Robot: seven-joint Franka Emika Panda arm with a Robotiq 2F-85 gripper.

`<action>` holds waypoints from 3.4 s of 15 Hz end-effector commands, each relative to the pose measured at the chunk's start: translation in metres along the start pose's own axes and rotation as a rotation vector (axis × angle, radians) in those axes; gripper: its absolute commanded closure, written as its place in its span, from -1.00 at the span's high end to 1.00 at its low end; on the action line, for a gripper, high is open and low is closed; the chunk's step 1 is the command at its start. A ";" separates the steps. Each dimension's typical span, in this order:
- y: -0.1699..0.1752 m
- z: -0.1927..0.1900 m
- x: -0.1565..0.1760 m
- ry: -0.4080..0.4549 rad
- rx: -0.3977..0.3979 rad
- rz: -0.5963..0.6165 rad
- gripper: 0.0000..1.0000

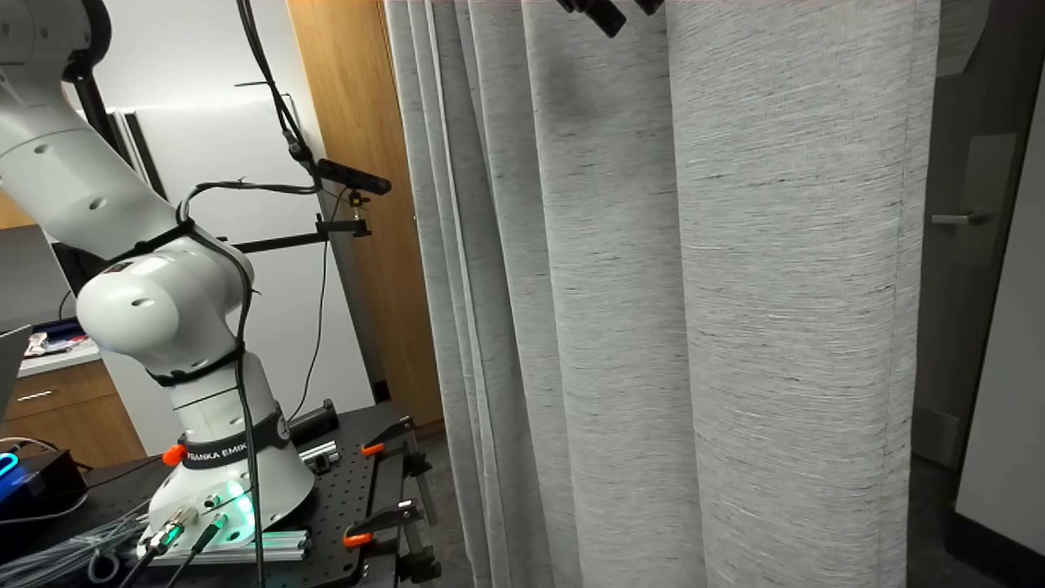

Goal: Slide the curtain to the left

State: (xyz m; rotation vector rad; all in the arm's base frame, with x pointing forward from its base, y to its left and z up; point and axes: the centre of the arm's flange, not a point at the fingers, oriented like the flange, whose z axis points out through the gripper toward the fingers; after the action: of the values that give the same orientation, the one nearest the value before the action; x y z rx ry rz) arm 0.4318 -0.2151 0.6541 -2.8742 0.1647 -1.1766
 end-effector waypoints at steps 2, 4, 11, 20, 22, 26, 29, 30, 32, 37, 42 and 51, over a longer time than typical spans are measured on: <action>-0.003 0.014 0.018 0.111 0.006 -0.033 1.00; -0.003 0.018 0.024 0.157 -0.007 -0.044 1.00; 0.010 0.025 0.035 0.240 -0.055 -0.027 1.00; 0.019 0.035 0.031 0.245 -0.061 -0.021 -0.22; 0.019 0.034 0.033 0.244 -0.059 -0.019 -0.50; 0.008 0.024 0.035 0.244 -0.045 -0.024 -1.00; -0.018 0.010 0.032 0.238 -0.014 -0.040 -1.00; -0.029 0.005 0.029 0.238 0.001 -0.051 -0.99; -0.061 -0.005 0.020 0.234 0.041 -0.085 -0.99; -0.171 -0.034 -0.030 0.172 0.229 -0.265 -0.99; -0.257 -0.080 -0.090 0.130 0.386 -0.447 -0.99; -0.361 -0.177 -0.188 0.130 0.645 -0.618 -0.99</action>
State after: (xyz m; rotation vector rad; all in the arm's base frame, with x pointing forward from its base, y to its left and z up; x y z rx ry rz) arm 0.2572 0.1274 0.7099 -2.3583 -0.8618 -1.3372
